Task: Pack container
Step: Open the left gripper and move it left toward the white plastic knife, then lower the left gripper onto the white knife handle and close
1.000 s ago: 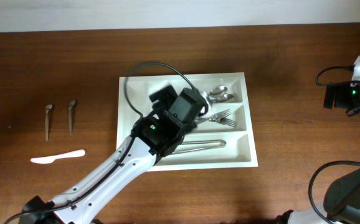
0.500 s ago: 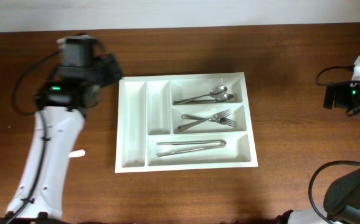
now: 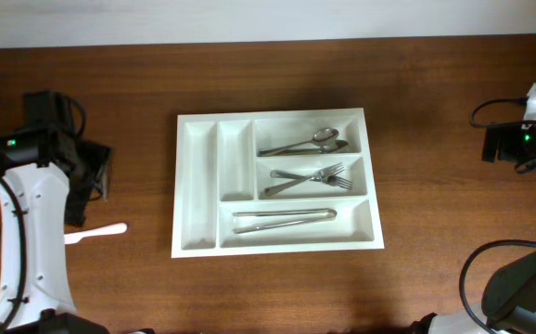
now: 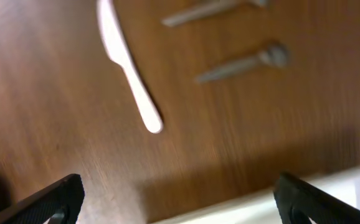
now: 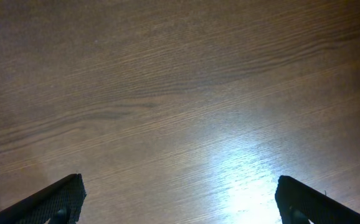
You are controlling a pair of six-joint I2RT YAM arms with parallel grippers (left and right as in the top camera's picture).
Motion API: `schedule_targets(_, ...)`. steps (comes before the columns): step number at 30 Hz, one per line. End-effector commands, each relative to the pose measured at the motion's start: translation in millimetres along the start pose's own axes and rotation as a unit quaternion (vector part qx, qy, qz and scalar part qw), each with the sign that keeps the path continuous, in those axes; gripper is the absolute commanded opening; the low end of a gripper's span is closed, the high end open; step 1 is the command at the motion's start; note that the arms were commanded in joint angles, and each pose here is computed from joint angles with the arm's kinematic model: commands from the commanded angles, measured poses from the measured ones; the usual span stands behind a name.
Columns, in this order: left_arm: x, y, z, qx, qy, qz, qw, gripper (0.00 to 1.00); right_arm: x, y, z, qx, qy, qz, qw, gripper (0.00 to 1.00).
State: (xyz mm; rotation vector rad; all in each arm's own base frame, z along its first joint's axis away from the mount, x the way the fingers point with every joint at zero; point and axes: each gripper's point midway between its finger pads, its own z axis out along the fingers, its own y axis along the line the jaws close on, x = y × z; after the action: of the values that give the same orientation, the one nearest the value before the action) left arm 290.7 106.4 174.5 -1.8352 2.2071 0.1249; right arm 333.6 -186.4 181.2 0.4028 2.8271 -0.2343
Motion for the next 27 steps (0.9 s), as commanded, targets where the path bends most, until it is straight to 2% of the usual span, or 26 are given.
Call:
schedule_targets(1,-9,20,15,-0.036,-0.025,-0.1,0.994,0.99,2,1,3,-0.004,0.004,0.005,1.0,0.99)
schedule_targets(13,-12,61,75,-0.078,-0.018,-0.148,0.986,0.99,2,1,3,-0.004,0.004,0.005,1.0,0.99)
schedule_targets(23,-17,60,92,-0.081,-0.018,-0.158,0.984,0.99,2,1,3,-0.004,0.004,0.005,1.0,0.99)
schedule_targets(27,-9,56,111,-0.093,0.008,-0.155,0.983,0.99,2,1,3,-0.004,0.004,0.005,1.0,0.99)
